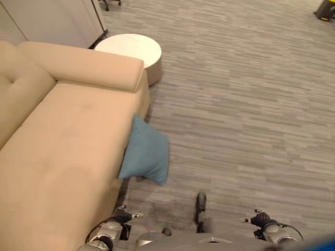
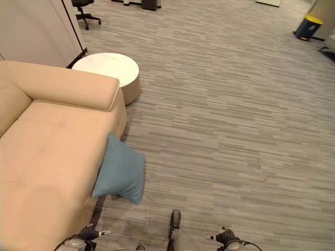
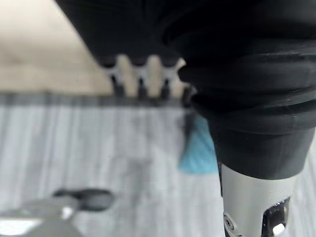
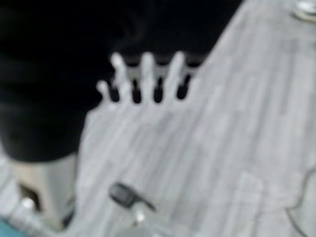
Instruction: Pick up all the scattered cushions and arrange them neatly on the sofa.
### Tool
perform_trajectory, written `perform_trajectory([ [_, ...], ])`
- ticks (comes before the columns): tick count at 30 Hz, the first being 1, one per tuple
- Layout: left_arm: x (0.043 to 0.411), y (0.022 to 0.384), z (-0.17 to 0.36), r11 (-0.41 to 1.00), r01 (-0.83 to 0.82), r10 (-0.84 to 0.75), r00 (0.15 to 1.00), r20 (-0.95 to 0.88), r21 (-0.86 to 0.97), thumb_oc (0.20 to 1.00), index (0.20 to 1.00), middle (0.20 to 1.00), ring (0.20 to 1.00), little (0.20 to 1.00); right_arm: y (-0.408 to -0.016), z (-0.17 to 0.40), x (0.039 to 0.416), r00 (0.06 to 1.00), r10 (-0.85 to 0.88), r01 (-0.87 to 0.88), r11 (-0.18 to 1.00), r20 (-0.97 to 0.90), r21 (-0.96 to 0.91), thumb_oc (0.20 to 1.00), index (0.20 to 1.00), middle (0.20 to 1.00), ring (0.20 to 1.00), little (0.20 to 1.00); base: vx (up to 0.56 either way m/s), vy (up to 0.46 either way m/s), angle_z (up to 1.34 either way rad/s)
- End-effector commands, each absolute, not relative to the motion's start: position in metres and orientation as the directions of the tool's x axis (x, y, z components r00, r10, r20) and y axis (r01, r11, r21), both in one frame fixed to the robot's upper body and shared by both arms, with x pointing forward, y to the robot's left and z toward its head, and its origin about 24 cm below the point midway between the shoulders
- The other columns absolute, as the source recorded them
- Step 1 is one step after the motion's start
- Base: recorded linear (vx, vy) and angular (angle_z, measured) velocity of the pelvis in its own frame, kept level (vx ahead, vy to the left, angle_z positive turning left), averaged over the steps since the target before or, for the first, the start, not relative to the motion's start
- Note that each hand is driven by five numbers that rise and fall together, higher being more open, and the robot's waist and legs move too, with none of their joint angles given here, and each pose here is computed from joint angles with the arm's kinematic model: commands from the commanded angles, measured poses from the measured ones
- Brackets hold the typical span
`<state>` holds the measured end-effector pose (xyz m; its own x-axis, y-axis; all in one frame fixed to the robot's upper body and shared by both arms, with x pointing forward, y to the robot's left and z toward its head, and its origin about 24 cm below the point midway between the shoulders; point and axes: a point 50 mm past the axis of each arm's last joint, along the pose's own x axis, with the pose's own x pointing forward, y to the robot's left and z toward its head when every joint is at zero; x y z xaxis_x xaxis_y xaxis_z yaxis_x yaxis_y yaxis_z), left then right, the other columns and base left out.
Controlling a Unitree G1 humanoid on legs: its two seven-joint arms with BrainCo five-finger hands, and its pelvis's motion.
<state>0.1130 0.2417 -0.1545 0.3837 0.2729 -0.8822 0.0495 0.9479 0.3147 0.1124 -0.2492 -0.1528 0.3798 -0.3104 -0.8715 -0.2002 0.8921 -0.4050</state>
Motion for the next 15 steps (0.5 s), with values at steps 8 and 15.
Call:
perform_trajectory([
  [8,0.127,0.234,-0.152,0.943,0.083,0.259,0.423,-0.869,0.321,1.0,1.0,1.0,1.0,1.0,-0.267,-0.143,0.126,0.423,-0.361,-0.159,0.873,-0.831,-0.461,1.0,1.0,1.0,1.0,1.0,0.1,-0.181,0.58],
  [15,0.121,0.234,-0.154,0.942,0.088,0.261,0.409,-0.875,0.323,1.0,1.0,1.0,1.0,1.0,-0.267,-0.147,0.115,0.384,-0.362,-0.168,0.877,-0.85,-0.449,1.0,1.0,1.0,1.0,1.0,0.19,0.024,0.33],
])
